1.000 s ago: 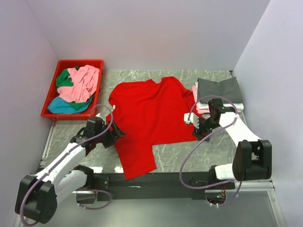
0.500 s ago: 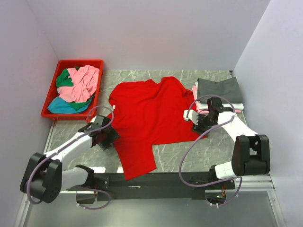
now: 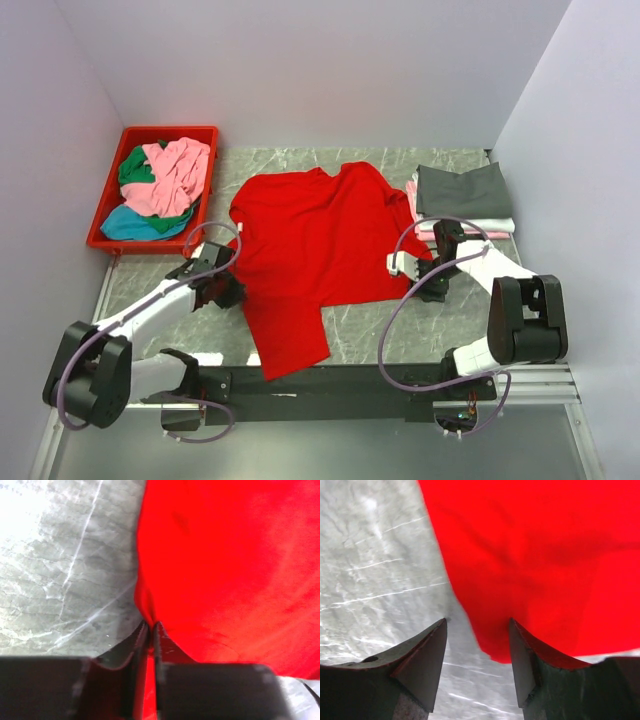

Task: Fold and stack the t-shirts
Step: Flatten the tshirt out

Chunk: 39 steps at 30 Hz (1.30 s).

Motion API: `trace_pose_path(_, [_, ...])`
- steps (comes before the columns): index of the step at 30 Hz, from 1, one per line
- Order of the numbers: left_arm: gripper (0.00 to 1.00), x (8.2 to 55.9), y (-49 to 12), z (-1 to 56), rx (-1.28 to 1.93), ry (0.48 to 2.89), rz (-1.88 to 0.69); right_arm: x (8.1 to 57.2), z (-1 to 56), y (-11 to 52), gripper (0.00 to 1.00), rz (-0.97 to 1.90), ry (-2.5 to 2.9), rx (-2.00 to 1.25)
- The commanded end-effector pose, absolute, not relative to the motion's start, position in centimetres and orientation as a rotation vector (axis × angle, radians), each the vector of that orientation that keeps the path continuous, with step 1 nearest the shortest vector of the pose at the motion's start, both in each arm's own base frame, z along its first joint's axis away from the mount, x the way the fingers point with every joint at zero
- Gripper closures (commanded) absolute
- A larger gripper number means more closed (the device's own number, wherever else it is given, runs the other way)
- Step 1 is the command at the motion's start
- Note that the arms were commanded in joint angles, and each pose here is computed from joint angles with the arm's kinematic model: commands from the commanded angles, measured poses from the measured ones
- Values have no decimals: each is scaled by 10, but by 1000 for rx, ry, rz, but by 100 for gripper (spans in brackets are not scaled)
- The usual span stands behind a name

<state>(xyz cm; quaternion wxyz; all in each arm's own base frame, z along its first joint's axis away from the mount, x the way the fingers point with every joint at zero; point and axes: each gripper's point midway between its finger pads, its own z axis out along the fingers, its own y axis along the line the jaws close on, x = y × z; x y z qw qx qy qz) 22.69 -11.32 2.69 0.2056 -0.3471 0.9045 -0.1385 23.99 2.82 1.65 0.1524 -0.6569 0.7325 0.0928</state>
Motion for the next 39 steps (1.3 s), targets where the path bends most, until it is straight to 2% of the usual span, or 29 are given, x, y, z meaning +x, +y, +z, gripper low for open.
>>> trace_pose_path(1, [90, 229, -115, 38, -913, 2493, -423, 234, 8, 22, 42, 237, 2116, -1926])
trace_pose_path(3, [98, 229, -118, 43, -898, 2487, -450, 232, 2, 19, 45, 221, 2140, -1920])
trace_pose_path(5, [100, 228, -120, 50, -876, 2478, -483, 238, 1, 19, 56, 202, 2144, -1901])
trace_pose_path(6, [100, 227, -121, 52, -866, 2476, -497, 236, 1, 19, 62, 222, 2156, -1899])
trace_pose_path(7, [100, 226, -123, 55, -852, 2474, -514, 235, 3, 21, 76, 236, 2158, -1895])
trace_pose_path(10, [100, 226, -127, 72, -784, 2445, -578, 237, 24, 33, 93, 291, 2123, -1843])
trace_pose_path(14, [100, 233, -136, 125, -621, 2295, -720, 248, 88, 57, 95, 381, 2008, -1772])
trace_pose_path(16, [100, 239, -139, 163, -538, 2173, -790, 237, 112, 63, 100, 457, 1984, -1806])
trace_pose_path(19, [100, 252, -131, 202, -497, 2043, -777, 268, 163, 76, 100, 415, 1897, -1714])
trace_pose_path(22, [100, 273, -122, 239, -489, 1960, -740, 318, 204, 84, 100, 290, 1876, -1539])
trace_pose_path(25, [100, 327, -114, 270, -484, 1903, -760, 377, 230, 88, 100, 177, 1909, -1374])
trace_pose_path(26, [100, 345, -113, 289, -448, 1852, -830, 401, 260, 90, 100, 119, 1867, -1319])
trace_pose_path(28, [100, 375, -117, 313, -421, 1823, -893, 441, 267, 91, 100, 85, 1929, -1179])
trace_pose_path(29, [100, 405, -126, 343, -371, 1796, -947, 463, 313, 93, 100, 30, 1843, -1104])
trace_pose_path(30, [100, 421, -126, 363, -348, 1768, -966, 484, 315, 93, 100, 46, 1871, -1013])
trace_pose_path(31, [100, 445, -135, 407, -279, 1709, -1023, 503, 368, 89, 100, -30, 1764, -915])
trace_pose_path(33, [100, 463, -139, 451, -232, 1653, -1058, 520, 404, 87, 100, -36, 1703, -779])
trace_pose_path(34, [100, 454, -141, 520, -159, 1518, -1083, 524, 435, 85, 100, -54, 1629, -724])
trace_pose_path(36, [100, 452, -143, 558, -114, 1447, -1100, 505, 507, 77, 100, -58, 1471, -620])
trace_pose_path(37, [100, 426, -141, 600, -58, 1348, -1094, 495, 524, 75, 100, -50, 1432, -597])
trace_pose_path(38, [100, 408, -139, 618, -33, 1298, -1087, 483, 538, 73, 100, -40, 1397, -585])
trace_pose_path(39, [100, 392, -134, 632, -34, 1251, -1063, 446, 578, 70, 100, -35, 1289, -572])
